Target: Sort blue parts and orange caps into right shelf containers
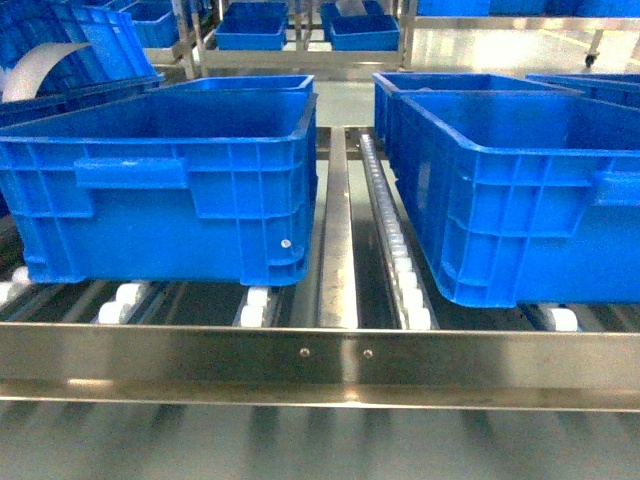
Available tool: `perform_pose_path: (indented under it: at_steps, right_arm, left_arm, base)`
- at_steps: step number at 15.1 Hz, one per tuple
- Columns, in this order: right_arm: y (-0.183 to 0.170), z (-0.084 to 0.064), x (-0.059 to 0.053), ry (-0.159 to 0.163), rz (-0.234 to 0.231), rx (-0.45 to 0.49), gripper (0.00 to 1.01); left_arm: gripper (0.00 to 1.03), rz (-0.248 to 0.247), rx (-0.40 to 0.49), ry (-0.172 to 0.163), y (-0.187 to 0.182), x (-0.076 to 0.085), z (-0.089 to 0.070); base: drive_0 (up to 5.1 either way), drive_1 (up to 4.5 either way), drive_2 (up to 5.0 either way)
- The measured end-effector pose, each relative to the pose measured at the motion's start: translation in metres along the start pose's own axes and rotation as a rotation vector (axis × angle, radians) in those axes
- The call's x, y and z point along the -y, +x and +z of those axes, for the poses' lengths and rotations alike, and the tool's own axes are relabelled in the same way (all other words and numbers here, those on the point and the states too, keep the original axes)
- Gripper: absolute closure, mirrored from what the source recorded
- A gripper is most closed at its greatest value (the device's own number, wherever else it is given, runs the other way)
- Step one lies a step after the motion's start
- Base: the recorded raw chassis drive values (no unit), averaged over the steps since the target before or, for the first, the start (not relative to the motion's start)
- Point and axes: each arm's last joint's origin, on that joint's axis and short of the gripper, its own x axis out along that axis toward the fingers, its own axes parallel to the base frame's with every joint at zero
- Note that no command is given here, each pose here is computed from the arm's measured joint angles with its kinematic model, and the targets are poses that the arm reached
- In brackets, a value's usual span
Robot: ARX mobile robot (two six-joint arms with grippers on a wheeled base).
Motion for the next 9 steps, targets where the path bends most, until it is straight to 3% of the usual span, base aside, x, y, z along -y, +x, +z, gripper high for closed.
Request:
perform_pose_path:
  at_steps: [9]
  right_arm:
    - [0.0, 0.0, 0.0, 0.0, 0.0, 0.0, 0.57]
  left_arm:
    - [0.6, 0.002, 0.0, 0.0, 0.0, -0.0001, 0.0]
  base:
    - [0.0, 0.0, 0.0]
